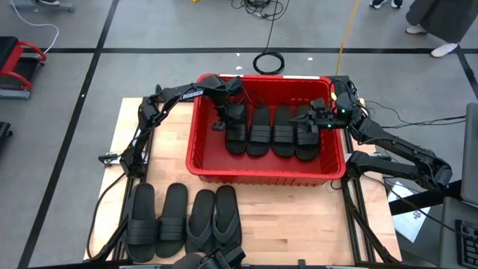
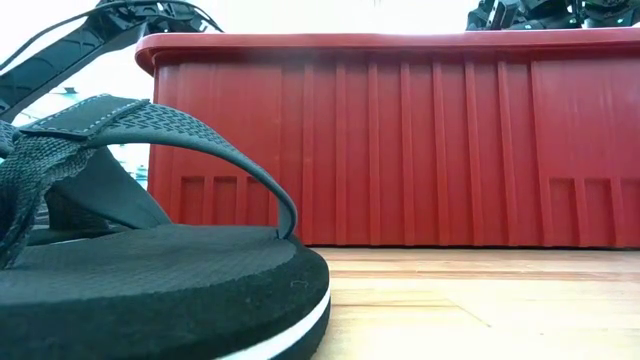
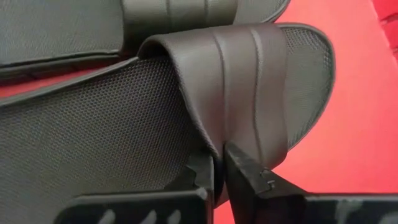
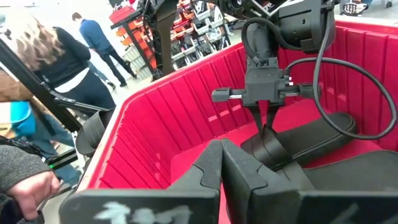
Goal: Pick and place slides into bin
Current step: Put the right slide into the bin
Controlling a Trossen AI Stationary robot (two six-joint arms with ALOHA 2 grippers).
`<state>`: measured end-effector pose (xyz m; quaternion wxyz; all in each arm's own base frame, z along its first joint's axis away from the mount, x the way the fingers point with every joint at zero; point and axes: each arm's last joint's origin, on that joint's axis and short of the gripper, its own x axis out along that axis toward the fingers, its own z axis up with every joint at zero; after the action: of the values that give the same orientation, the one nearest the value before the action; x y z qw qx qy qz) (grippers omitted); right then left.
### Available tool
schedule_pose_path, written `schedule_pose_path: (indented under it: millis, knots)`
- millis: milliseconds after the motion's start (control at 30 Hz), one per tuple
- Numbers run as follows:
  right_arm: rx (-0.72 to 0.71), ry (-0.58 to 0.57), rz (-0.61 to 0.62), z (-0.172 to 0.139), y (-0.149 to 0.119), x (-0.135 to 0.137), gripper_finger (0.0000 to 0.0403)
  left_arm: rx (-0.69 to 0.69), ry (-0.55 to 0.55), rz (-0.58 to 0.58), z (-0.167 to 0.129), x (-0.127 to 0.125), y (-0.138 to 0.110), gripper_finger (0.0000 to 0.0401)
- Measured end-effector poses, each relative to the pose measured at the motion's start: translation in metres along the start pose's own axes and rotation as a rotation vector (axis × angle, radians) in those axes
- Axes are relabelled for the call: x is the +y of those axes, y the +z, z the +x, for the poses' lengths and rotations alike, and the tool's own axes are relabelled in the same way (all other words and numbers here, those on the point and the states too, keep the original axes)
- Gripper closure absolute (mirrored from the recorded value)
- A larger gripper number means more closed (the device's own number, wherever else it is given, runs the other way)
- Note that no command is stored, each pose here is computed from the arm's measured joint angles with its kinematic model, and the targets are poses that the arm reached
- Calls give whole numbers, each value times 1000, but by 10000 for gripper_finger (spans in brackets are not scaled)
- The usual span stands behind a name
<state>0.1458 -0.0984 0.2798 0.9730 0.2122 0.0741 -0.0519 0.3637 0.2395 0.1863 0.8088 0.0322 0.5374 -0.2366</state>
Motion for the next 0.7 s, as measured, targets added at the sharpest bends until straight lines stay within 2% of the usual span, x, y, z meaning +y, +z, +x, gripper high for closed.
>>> schedule_pose_path:
  millis: [500,600,700]
  knots:
    - [0,0,-4,0,0,0,403,58,62,-95,-8,-3,1,275]
    - [0,0,-7,0,0,0,403,67,67,-59,-11,-5,1,257]
    - [0,0,-7,0,0,0,403,142,93,4,-12,-8,1,255]
